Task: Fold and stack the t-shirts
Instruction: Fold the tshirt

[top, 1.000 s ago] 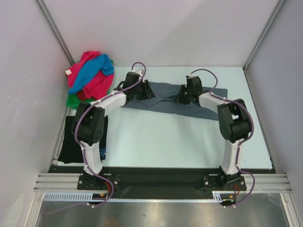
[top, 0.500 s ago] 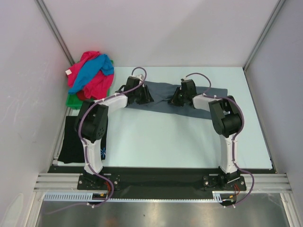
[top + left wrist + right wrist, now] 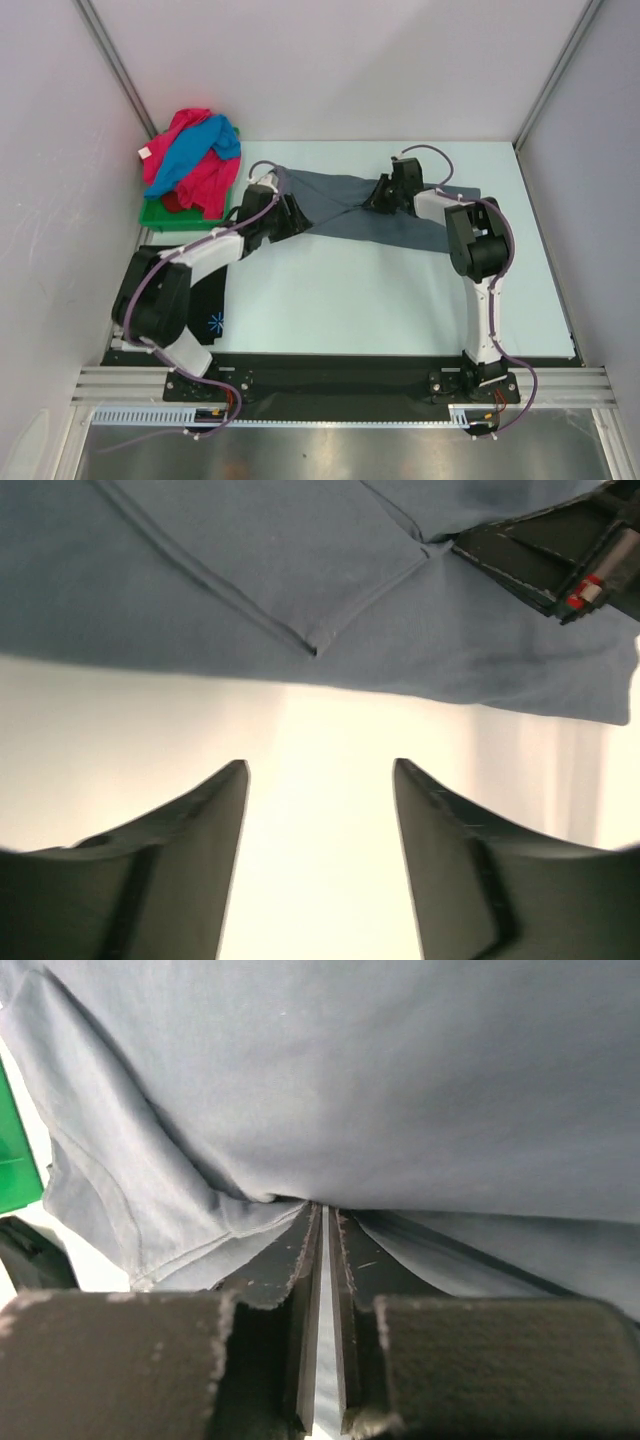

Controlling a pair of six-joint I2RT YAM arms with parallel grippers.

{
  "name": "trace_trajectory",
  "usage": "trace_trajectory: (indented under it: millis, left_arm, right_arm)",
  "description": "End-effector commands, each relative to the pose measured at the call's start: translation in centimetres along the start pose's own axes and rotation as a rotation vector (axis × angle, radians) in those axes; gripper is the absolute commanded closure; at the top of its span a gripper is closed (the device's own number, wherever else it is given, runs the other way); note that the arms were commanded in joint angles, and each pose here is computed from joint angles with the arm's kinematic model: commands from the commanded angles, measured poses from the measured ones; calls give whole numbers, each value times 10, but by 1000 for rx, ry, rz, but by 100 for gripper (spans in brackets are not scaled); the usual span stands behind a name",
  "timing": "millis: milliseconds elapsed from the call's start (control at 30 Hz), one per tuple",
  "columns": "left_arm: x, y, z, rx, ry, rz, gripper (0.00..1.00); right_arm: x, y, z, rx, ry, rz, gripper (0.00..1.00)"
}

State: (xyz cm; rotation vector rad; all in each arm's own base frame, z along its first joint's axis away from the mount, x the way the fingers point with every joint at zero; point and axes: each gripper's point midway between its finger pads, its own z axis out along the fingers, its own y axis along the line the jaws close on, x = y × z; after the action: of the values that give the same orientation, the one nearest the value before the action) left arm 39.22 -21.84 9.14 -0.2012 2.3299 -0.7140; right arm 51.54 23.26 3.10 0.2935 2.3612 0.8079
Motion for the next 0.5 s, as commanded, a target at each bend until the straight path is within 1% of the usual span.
trace_trajectory:
  millis: [0, 33, 67, 100, 133, 167, 200, 233, 267, 300, 333, 367, 400, 433, 467]
  left_arm:
    - [-4, 4, -24, -12, -89, -65, 32]
    - [0, 10, -26, -30, -90, -79, 30]
    - [3, 16, -28, -47, -91, -94, 27]
    - [10, 24, -30, -66, -88, -132, 22]
    - [11, 28, -30, -66, -95, -150, 20]
    - [13, 34, -30, -76, -100, -173, 19]
    - [18, 41, -29, -93, -99, -198, 18]
    - [16, 46, -28, -111, -112, -211, 16]
    - [13, 54, -27, -140, -131, -237, 14]
    - [10, 62, -26, -166, -152, -250, 14]
    - [10, 69, -21, -187, -156, -266, 14]
    - [7, 80, -20, -213, -171, -290, 14]
    - [4, 84, -17, -219, -175, -321, 14]
    - [5, 93, -12, -235, -168, -342, 14]
    - [2, 102, -10, -252, -175, -381, 14]
  right_arm:
    - [-6, 11, -25, -3, 28, -51, 81]
    - [8, 3, -34, 21, 55, -43, 76]
    - [5, 11, -52, 15, 39, -53, 71]
    - [3, 6, -64, 44, 23, -52, 60]
    - [22, -12, -75, 97, 62, -44, 55]
    - [14, -5, -97, 94, 25, -51, 51]
    - [10, -19, -109, 135, 9, -30, 49]
    - [17, -32, -120, 169, 17, -6, 43]
    - [35, -50, -132, 203, 36, 31, 40]
    - [26, -57, -154, 208, -13, 62, 34]
    - [28, -63, -164, 211, -30, 76, 30]
    - [46, -83, -173, 251, -18, 101, 26]
    - [39, -82, -191, 246, -68, 103, 22]
    - [35, -98, -202, 269, -100, 136, 15]
    - [39, -105, -209, 266, -107, 159, 13]
